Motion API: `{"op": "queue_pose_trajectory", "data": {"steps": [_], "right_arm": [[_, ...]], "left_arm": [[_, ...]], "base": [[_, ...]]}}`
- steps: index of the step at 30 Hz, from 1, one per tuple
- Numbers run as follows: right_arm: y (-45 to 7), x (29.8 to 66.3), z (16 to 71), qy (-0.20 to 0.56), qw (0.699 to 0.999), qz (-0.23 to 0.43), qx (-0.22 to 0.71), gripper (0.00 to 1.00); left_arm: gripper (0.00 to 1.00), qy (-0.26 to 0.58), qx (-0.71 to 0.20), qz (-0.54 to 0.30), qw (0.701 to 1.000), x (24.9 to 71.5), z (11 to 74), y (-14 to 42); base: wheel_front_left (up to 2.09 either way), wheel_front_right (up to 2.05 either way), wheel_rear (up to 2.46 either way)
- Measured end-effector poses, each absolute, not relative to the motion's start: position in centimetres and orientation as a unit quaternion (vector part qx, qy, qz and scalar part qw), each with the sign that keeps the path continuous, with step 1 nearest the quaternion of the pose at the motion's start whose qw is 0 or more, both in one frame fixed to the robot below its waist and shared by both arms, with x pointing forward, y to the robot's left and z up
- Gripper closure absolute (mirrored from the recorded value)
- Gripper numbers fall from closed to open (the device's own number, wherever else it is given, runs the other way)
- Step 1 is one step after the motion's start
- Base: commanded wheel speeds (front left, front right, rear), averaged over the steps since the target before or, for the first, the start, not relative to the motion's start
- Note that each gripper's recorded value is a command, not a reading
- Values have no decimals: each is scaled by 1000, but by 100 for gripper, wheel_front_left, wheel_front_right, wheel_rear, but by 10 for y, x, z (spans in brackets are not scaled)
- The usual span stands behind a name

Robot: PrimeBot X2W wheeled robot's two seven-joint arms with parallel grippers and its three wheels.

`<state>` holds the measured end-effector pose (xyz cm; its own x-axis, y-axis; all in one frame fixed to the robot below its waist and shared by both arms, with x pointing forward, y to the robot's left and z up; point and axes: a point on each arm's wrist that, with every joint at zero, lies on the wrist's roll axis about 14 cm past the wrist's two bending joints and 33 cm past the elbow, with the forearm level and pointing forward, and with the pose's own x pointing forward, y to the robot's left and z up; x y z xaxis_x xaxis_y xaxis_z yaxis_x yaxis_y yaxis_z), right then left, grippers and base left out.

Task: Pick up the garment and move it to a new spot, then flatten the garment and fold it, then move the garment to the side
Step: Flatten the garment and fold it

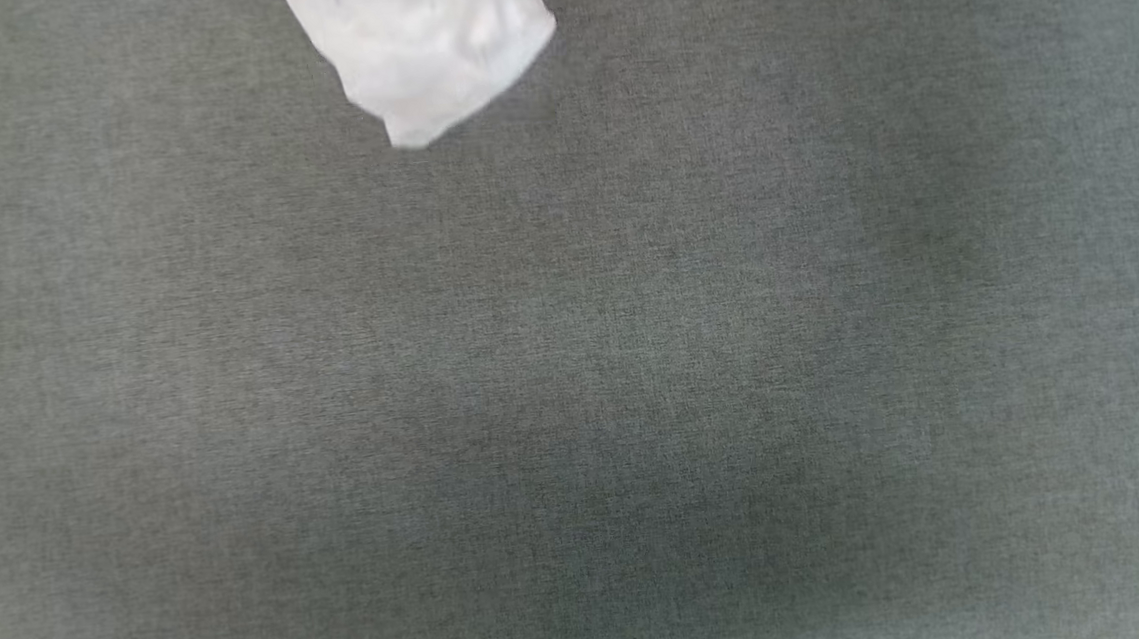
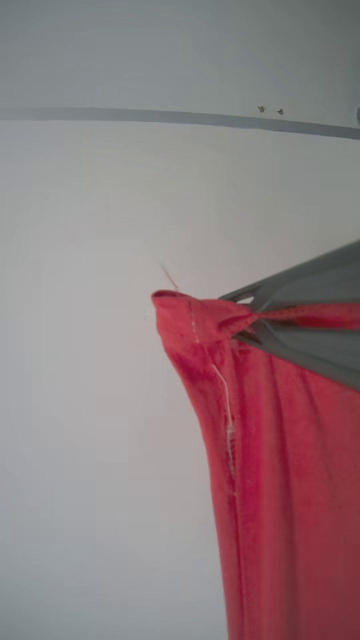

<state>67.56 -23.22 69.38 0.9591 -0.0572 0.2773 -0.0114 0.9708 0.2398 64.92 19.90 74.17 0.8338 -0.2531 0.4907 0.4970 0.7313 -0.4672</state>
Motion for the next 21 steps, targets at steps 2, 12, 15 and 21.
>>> {"op": "queue_pose_trajectory", "data": {"steps": [2,12,15,21], "right_arm": [[-231,675,691,-137,984,-9,114,100],[-214,612,538,59,993,31,99,100],[-212,578,504,104,988,44,103,100],[-213,507,451,195,973,58,113,100]], "left_arm": [[100,-194,-307,-219,906,643,740,191],[100,33,-331,-213,919,554,553,158],[100,86,-340,-201,915,516,512,153],[100,118,-390,-174,897,457,482,146]], "base": [[0,0,0],[0,0,0],[0,0,0],[0,0,0]]}}
